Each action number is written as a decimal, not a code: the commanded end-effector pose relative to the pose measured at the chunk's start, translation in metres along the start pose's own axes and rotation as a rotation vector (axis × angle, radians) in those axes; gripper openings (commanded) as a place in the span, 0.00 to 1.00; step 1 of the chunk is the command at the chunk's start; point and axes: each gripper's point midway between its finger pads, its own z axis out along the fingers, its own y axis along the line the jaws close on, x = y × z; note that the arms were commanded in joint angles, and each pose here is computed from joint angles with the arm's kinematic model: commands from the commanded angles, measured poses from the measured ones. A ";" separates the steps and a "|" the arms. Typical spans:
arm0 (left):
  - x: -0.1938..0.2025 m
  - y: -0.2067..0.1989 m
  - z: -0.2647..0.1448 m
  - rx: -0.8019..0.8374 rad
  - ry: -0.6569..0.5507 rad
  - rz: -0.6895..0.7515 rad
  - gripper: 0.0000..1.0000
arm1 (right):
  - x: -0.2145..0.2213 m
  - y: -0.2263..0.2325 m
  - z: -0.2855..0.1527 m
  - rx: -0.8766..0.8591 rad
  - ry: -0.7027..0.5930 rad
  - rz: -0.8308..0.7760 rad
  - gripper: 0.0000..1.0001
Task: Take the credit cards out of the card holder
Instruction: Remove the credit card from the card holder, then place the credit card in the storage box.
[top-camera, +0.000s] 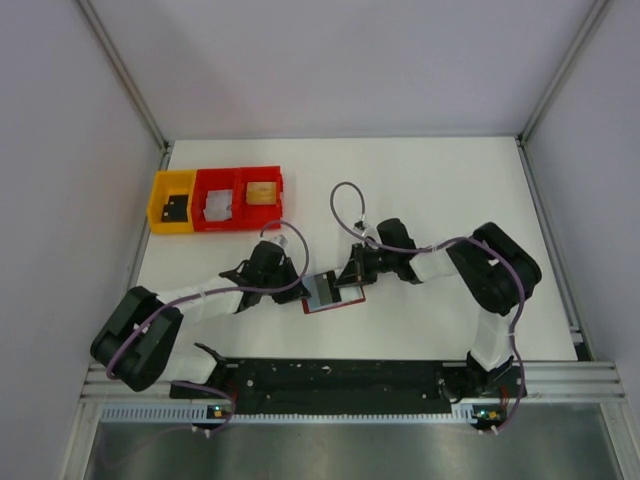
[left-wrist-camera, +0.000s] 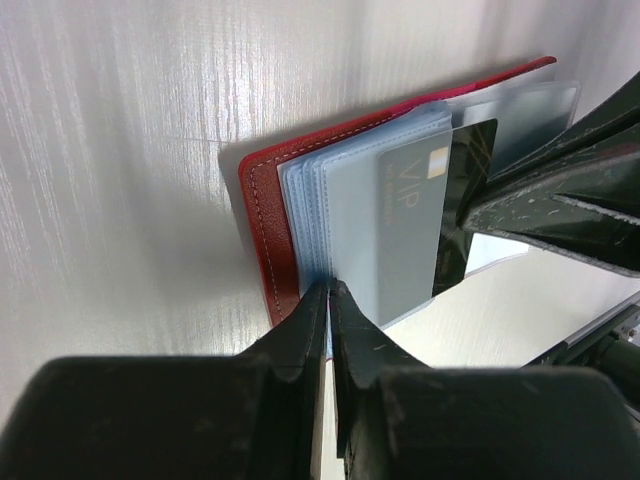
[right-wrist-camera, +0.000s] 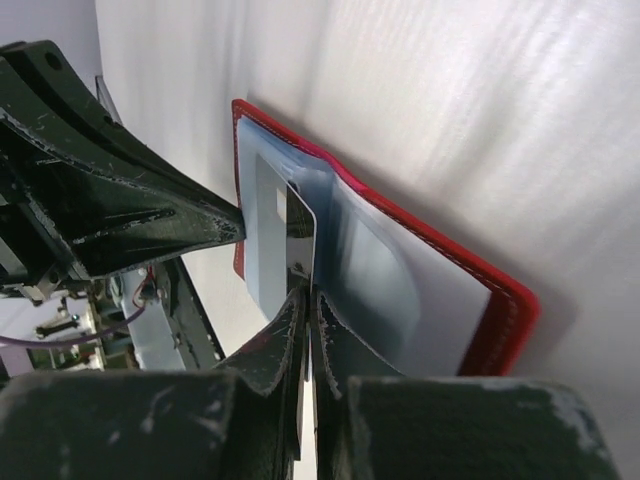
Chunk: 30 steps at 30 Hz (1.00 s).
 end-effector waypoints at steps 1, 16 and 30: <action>0.015 0.025 0.003 -0.091 0.043 -0.010 0.07 | -0.014 -0.009 -0.015 -0.022 -0.057 0.004 0.00; -0.029 -0.029 -0.037 0.143 -0.181 0.015 0.37 | -0.028 0.016 -0.073 -0.004 -0.123 -0.067 0.00; -0.037 -0.135 -0.104 0.742 -0.277 0.183 0.73 | -0.038 0.127 -0.121 -0.347 -0.187 -0.206 0.00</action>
